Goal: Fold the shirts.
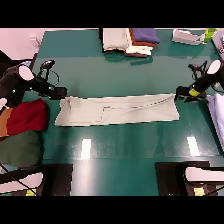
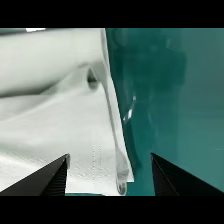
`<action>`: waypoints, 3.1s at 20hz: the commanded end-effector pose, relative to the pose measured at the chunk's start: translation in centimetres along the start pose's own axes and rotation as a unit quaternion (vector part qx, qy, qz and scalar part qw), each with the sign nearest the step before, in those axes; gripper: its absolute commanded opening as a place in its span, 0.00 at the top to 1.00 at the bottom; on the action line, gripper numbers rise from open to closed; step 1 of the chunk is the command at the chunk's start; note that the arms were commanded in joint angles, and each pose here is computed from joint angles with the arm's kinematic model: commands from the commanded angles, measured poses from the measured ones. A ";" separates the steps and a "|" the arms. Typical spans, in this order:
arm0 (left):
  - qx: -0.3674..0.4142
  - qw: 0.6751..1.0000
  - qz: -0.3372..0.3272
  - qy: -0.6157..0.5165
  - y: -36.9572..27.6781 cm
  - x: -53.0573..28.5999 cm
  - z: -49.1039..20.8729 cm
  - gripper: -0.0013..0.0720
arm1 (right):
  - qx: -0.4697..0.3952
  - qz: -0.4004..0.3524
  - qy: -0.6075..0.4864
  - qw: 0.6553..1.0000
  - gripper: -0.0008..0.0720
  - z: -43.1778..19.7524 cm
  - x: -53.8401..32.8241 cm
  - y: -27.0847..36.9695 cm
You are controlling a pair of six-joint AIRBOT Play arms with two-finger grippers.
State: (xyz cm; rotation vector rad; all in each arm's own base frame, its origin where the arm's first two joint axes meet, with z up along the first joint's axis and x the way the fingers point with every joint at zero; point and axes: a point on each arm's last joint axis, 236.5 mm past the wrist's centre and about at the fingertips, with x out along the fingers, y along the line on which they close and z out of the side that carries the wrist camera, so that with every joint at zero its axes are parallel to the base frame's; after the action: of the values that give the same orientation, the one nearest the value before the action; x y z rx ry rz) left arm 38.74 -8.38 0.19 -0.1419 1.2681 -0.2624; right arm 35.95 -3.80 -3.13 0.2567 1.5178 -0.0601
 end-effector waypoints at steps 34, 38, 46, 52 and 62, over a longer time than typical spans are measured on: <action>0.183 0.969 -0.154 0.055 -29.6 13.8 -4.4 0.95 | -0.199 0.136 -0.212 0.947 0.97 -3.2 -21.4 21.4; 0.184 0.970 -0.149 0.054 -29.3 13.8 -4.2 0.95 | -0.233 0.152 -0.209 0.937 0.97 -3.8 -22.2 25.1; 0.146 0.986 -0.059 -0.051 -18.5 2.4 5.2 0.95 | -0.264 0.188 -0.204 0.924 0.97 -5.4 -21.1 31.3; 0.103 0.973 0.104 -0.177 -3.5 -13.5 9.5 0.95 | -0.308 0.327 -0.183 0.875 0.96 -10.2 -17.4 45.5; 0.060 0.967 0.135 -0.209 0.7 -20.5 7.2 0.95 | -0.377 0.294 -0.186 0.858 0.48 -12.0 -7.5 52.8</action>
State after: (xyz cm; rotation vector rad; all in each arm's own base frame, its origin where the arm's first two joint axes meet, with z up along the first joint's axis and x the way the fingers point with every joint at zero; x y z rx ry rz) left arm 41.08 -3.20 20.99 0.0711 0.8138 -0.0793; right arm 33.44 50.91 12.34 0.1501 0.8952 0.9526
